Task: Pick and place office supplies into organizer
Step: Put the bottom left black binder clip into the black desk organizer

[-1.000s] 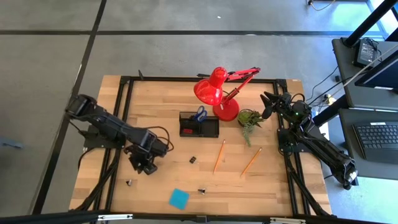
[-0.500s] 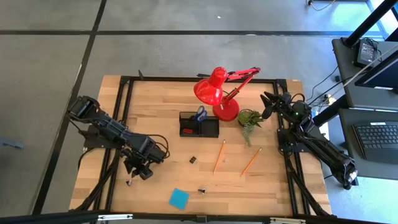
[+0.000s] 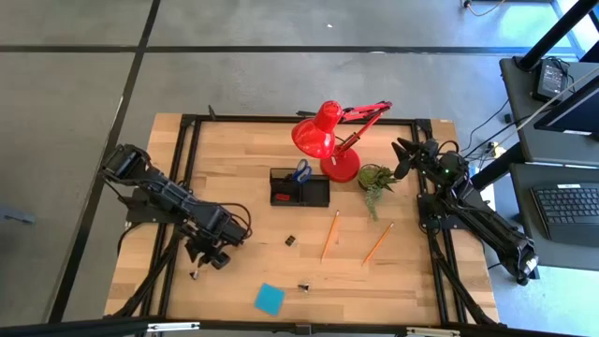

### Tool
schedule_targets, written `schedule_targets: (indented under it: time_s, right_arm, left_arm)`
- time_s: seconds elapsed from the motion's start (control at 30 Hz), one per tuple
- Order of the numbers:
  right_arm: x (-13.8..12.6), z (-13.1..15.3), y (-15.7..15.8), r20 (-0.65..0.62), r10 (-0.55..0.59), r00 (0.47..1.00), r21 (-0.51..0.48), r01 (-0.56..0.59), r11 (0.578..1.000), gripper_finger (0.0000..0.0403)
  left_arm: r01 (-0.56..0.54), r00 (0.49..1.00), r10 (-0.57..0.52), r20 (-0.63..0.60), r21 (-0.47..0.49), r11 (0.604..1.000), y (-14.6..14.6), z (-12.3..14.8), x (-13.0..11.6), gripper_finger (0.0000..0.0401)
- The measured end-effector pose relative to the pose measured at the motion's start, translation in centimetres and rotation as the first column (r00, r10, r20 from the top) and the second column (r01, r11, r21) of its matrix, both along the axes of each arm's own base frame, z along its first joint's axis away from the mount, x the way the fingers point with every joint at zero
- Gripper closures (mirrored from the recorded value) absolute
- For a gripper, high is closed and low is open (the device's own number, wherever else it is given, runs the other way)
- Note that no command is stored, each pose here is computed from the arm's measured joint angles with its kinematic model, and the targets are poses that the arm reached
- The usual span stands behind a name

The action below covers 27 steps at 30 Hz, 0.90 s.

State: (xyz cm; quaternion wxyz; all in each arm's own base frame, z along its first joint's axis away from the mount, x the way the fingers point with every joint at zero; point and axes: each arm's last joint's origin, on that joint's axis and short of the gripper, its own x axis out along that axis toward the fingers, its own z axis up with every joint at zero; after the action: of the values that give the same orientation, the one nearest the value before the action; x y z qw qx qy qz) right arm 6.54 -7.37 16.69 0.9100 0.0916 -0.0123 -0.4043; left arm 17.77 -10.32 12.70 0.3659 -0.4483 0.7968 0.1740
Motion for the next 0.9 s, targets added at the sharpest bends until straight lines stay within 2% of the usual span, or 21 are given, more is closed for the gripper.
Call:
schedule_targets:
  time_s: [0.13, 0.5, 0.7, 0.9]
  right_arm:
    - [0.0, 0.0, 0.0, 0.000, 0.000, 1.000, 0.000, 0.000, 1.000, 0.0258]
    - [0.0, 0.0, 0.0, -0.001, 0.000, 1.000, -0.001, 0.000, 1.000, 0.0258]
    - [0.0, 0.0, 0.0, 0.000, 0.000, 1.000, 0.000, 0.000, 1.000, 0.0258]
    - [0.0, 0.0, 0.0, -0.001, 0.000, 1.000, 0.000, 0.000, 1.000, 0.0258]
  left_arm:
    - [0.002, 0.998, -0.001, 0.057, -0.023, 1.000, -0.2, -0.1, 0.5, 0.0290]
    - [0.018, 1.000, -0.018, -0.011, -0.005, 1.000, -1.2, -1.6, 0.4, 0.0290]
    - [0.035, 0.997, -0.038, -0.068, -0.049, 0.998, -1.3, -2.8, 0.4, 0.0290]
    - [0.075, 0.995, -0.081, -0.064, -0.086, 0.993, -1.4, -3.3, 0.4, 0.0303]
